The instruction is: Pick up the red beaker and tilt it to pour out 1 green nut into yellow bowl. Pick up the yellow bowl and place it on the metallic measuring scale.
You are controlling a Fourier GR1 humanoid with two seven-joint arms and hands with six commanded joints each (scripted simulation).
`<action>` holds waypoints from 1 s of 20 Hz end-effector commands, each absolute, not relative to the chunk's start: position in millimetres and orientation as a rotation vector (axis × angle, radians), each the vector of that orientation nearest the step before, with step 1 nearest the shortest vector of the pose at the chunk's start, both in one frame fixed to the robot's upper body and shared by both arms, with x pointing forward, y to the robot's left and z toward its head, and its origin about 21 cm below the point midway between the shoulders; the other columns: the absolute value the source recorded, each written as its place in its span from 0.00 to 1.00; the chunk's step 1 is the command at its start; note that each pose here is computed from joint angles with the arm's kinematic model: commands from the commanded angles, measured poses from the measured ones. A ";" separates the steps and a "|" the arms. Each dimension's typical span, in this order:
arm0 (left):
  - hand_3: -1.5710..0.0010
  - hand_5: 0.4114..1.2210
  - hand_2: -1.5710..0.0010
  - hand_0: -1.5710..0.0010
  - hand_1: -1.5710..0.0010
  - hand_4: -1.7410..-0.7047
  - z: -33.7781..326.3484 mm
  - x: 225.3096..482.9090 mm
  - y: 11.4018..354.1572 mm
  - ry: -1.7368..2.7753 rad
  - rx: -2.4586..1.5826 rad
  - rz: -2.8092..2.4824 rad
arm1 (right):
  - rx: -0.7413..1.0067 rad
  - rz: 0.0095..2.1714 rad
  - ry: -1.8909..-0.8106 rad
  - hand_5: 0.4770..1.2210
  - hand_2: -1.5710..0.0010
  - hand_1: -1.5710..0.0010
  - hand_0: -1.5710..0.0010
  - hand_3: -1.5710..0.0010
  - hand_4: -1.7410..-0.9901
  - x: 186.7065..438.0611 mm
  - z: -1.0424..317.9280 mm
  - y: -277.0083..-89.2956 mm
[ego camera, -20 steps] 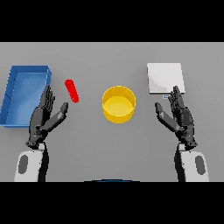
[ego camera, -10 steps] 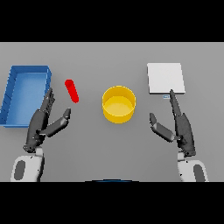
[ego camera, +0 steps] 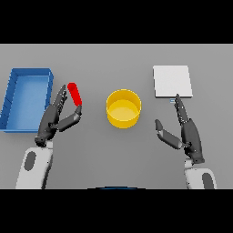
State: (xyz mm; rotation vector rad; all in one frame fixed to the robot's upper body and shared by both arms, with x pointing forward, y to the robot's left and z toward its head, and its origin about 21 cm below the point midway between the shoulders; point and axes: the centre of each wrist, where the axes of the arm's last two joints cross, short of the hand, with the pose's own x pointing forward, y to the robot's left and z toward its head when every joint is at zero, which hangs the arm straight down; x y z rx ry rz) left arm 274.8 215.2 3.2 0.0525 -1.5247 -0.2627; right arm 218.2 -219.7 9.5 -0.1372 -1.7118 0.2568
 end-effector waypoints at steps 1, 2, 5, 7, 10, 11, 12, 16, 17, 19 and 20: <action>1.00 0.41 1.00 1.00 1.00 0.35 1.4 280.7 215.7 -1.524 0.059 -0.267 | -0.144 0.256 -1.716 0.27 1.00 1.00 1.00 1.00 0.58 218.9 11.3 -222.5; 1.00 0.41 1.00 1.00 1.00 0.35 -0.8 286.5 217.4 -1.518 0.060 -0.266 | -0.145 0.253 -1.716 0.27 1.00 1.00 1.00 1.00 0.57 216.9 11.5 -223.9; 1.00 0.39 1.00 1.00 1.00 0.37 -11.4 300.0 214.8 -1.477 0.074 -0.252 | -0.145 0.241 -1.706 0.28 1.00 1.00 1.00 1.00 0.55 217.2 12.9 -220.7; 1.00 0.38 1.00 1.00 1.00 0.38 -14.8 310.8 215.0 -1.468 0.075 -0.247 | -0.146 0.234 -1.693 0.28 1.00 1.00 1.00 1.00 0.54 217.7 11.2 -226.6; 1.00 0.37 1.00 1.00 1.00 0.40 -19.0 325.0 207.9 -1.460 0.060 -0.247 | -0.139 0.237 -1.700 0.28 1.00 1.00 1.00 1.00 0.54 218.4 11.5 -223.4; 1.00 0.37 1.00 1.00 1.00 0.40 -15.2 331.5 206.1 -1.470 0.065 -0.257 | -0.127 0.235 -1.702 0.28 1.00 1.00 1.00 1.00 0.54 215.6 11.7 -222.4; 1.00 0.37 1.00 1.00 1.00 0.41 -16.5 334.0 208.5 -1.480 0.059 -0.258 | -0.126 0.232 -1.697 0.28 1.00 1.00 1.00 1.00 0.54 216.6 10.4 -221.4; 1.00 0.36 1.00 1.00 1.00 0.41 -9.1 347.5 208.9 -1.482 0.064 -0.273 | -0.132 0.224 -1.706 0.28 1.00 1.00 1.00 1.00 0.55 222.1 15.8 -221.7; 1.00 0.36 1.00 1.00 1.00 0.41 -10.7 350.2 206.0 -1.470 0.056 -0.282 | -0.138 0.227 -1.699 0.28 1.00 1.00 1.00 1.00 0.55 221.0 14.1 -225.1; 1.00 0.37 1.00 1.00 1.00 0.40 -12.1 355.7 205.2 -1.461 0.052 -0.288 | -0.140 0.228 -1.691 0.28 1.00 1.00 1.00 1.00 0.57 220.6 11.9 -222.6; 1.00 0.38 1.00 1.00 1.00 0.39 -12.6 356.3 206.8 -1.478 0.046 -0.284 | -0.150 0.230 -1.696 0.28 1.00 1.00 1.00 1.00 0.57 220.1 13.3 -225.4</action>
